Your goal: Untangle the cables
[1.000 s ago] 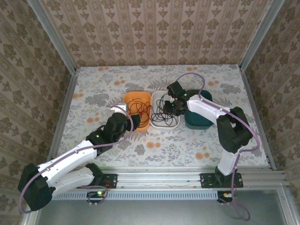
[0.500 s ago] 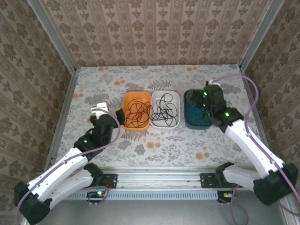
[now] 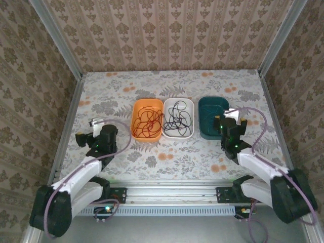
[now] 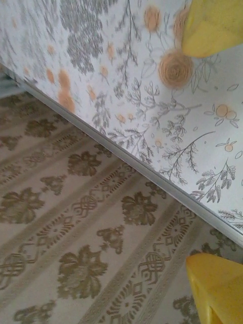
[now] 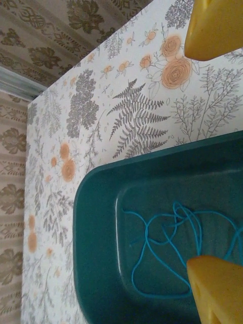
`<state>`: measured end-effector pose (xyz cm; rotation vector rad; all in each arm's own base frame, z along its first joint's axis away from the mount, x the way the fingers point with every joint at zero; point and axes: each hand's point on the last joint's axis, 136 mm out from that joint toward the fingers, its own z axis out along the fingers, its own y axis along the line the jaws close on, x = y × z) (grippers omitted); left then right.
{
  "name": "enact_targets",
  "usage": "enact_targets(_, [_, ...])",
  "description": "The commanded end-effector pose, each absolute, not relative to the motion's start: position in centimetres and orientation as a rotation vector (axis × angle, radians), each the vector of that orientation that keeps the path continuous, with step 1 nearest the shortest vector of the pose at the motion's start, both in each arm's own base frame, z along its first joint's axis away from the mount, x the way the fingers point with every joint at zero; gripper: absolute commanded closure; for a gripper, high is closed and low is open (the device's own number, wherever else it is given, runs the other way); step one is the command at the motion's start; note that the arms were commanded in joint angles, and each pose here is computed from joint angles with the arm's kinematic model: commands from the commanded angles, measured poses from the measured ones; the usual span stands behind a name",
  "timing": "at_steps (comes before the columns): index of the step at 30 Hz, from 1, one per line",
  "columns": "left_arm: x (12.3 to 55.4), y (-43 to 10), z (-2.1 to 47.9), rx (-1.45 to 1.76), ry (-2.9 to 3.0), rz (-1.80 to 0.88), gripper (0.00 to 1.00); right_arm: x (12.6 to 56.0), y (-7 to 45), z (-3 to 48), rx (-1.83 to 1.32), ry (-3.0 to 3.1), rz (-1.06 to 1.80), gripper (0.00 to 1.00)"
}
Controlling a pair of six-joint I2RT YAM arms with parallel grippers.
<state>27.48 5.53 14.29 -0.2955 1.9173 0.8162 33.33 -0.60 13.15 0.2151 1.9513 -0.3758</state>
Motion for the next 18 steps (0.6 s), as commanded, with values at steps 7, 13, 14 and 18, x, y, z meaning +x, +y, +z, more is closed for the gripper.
enact_targets(7, [33.8,2.9,14.0,-0.221,1.826,0.648,0.0,37.6,0.3,12.5,0.047,1.794,-0.16,0.0])
enact_targets(13, [38.1,1.4,13.6,-0.089,1.798,0.635,0.0,39.8,-1.2,9.8,0.102,1.911,-0.037,0.0])
enact_targets(14, [38.7,0.8,12.6,-0.045,1.808,0.581,0.0,39.8,-1.3,9.8,0.105,1.922,-0.039,0.0])
enact_targets(18, [39.6,1.7,12.1,-0.057,1.849,0.491,0.0,39.9,-1.3,9.8,0.104,1.915,-0.043,0.0])
